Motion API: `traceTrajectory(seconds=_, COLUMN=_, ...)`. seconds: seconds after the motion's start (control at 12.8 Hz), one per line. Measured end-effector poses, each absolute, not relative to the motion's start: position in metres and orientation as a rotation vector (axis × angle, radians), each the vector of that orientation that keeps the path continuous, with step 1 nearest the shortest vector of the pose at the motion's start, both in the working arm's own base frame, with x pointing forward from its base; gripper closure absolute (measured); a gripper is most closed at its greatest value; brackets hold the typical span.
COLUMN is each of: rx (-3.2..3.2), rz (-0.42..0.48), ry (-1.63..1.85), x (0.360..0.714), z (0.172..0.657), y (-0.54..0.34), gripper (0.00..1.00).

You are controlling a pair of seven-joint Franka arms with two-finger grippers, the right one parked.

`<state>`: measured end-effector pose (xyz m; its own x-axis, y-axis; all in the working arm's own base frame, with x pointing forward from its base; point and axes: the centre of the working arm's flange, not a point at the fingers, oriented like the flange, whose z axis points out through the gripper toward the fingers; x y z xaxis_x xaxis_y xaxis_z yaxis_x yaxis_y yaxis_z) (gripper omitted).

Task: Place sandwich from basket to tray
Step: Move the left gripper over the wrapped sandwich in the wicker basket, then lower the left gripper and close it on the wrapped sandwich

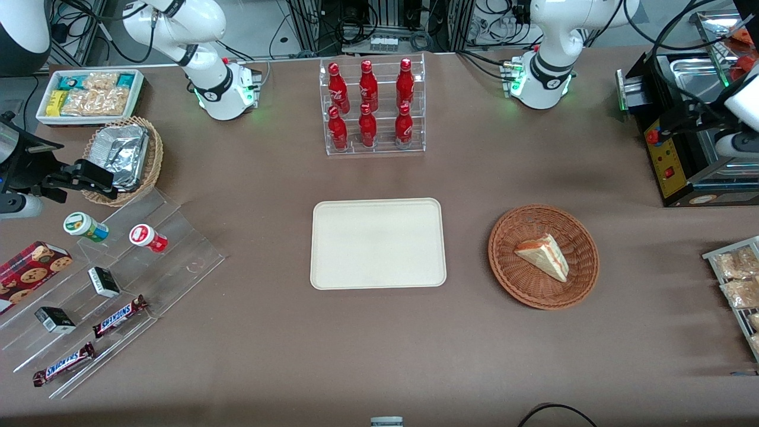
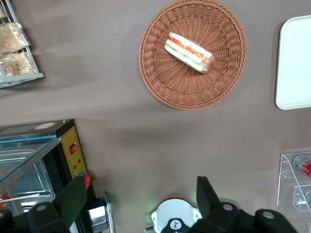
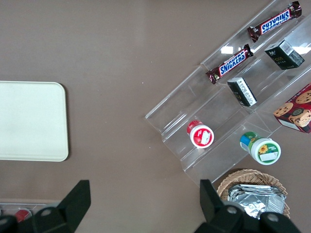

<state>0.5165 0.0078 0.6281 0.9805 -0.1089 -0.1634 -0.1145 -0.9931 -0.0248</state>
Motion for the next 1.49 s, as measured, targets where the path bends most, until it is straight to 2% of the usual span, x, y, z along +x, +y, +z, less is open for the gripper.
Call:
traceTrajectory(seconds=0.31, rx=-3.087, rz=0.286, ry=0.179, x=0.529, z=0.610, y=0.005, gripper=0.00)
traceTrajectory(seconds=0.47, rx=-3.084, rz=0.276, ry=0.147, x=0.544, z=0.592, y=0.004, gripper=0.00)
traceTrajectory(seconds=0.71, rx=-3.061, rz=0.226, ry=-0.199, x=0.577, z=0.551, y=-0.007, gripper=0.00)
traceTrajectory(seconds=0.94, rx=-2.987, rz=0.231, ry=-0.584, x=0.604, z=0.500, y=-0.028, gripper=0.00)
traceTrajectory(seconds=1.1, rx=-2.959, rz=0.224, ry=-0.764, x=0.617, z=0.471, y=-0.044, gripper=0.00)
traceTrajectory(seconds=1.33, rx=-2.877, rz=0.165, ry=-1.068, x=0.634, z=0.416, y=-0.065, gripper=0.00)
traceTrajectory(seconds=1.49, rx=-2.825, rz=0.169, ry=-1.191, x=0.636, z=0.374, y=-0.080, gripper=0.00)
